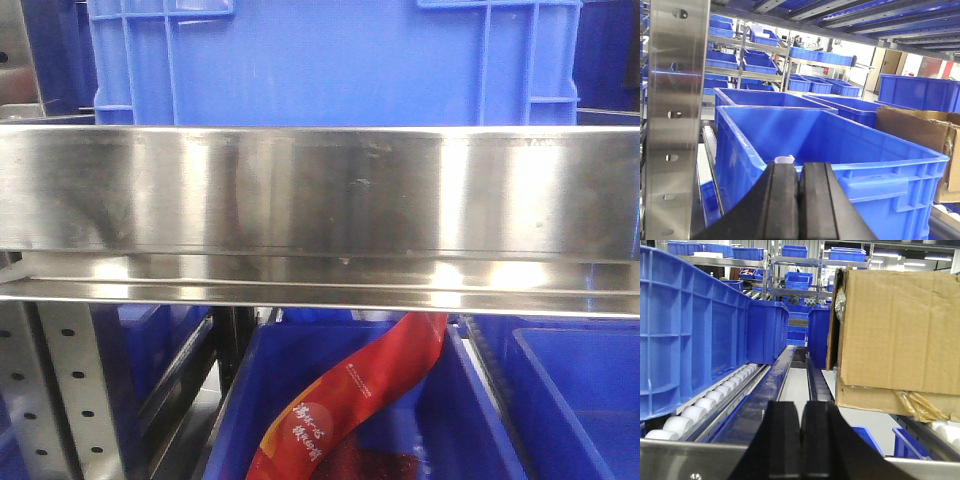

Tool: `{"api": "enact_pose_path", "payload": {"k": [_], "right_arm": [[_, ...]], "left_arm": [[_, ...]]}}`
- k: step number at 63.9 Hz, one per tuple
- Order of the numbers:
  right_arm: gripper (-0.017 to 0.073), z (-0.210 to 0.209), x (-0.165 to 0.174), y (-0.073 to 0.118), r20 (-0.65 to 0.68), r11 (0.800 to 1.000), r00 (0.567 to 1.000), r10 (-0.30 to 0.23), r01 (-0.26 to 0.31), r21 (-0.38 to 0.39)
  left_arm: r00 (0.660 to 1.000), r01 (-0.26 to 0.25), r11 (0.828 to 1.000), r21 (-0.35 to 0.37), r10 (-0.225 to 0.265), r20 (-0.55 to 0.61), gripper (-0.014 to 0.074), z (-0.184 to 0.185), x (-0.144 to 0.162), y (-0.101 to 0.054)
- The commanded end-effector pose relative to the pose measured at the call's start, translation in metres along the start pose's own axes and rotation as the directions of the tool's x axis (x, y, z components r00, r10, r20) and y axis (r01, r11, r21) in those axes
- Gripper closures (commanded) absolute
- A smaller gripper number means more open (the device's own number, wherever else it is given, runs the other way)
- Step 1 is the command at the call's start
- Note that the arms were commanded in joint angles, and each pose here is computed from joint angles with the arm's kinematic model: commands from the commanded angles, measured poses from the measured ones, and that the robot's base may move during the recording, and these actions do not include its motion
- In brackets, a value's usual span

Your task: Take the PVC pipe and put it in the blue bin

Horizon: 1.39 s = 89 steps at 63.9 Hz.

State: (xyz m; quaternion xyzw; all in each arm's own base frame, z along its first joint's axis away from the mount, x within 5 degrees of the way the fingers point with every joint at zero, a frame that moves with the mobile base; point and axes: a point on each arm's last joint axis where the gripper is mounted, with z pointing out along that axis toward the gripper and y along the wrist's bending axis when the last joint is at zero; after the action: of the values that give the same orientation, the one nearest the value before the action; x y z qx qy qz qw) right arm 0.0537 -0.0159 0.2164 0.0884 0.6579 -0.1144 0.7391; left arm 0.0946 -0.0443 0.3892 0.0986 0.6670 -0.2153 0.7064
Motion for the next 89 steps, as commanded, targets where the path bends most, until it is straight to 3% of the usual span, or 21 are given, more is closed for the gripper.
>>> {"api": "enact_pose_path", "payload": {"k": [1,49,56,64,75,82,89], "right_arm": [[0.0727,0.000,-0.001,0.000,0.015,1.000,1.000,-0.012,0.012,0.008],[0.0727,0.000,-0.002,0.000,0.020,1.000,1.000,-0.012,0.012,0.008],[0.0727,0.000,-0.002,0.000,0.020,1.000,1.000,-0.012,0.012,0.008],[0.0727,0.000,-0.002,0.000,0.020,1.000,1.000,-0.012,0.012,0.008],[0.0727,0.000,-0.002,0.000,0.020,1.000,1.000,-0.012,0.012,0.008],[0.0727,0.000,-0.002,0.000,0.020,1.000,1.000,-0.012,0.012,0.008],[0.0727,0.000,-0.002,0.000,0.020,1.000,1.000,-0.012,0.012,0.008]], "left_arm": [[1.000,0.010,1.000,-0.004,-0.010,0.025,0.0705,-0.002,-0.003,0.000],[1.000,0.008,1.000,-0.004,-0.008,0.022,0.0705,-0.003,-0.002,0.000],[1.000,0.008,1.000,-0.017,-0.008,-0.006,0.0705,-0.005,0.010,0.003],[1.000,0.003,0.997,-0.074,-0.004,-0.023,0.0705,-0.011,0.044,0.013],[0.996,-0.083,0.980,-0.180,0.086,0.010,0.0705,-0.031,0.094,0.029],[0.992,-0.129,0.962,-0.240,0.125,-0.031,0.0705,-0.045,0.123,0.036],[0.964,-0.265,0.917,-0.298,0.251,-0.088,0.0705,-0.057,0.145,0.042]]}}
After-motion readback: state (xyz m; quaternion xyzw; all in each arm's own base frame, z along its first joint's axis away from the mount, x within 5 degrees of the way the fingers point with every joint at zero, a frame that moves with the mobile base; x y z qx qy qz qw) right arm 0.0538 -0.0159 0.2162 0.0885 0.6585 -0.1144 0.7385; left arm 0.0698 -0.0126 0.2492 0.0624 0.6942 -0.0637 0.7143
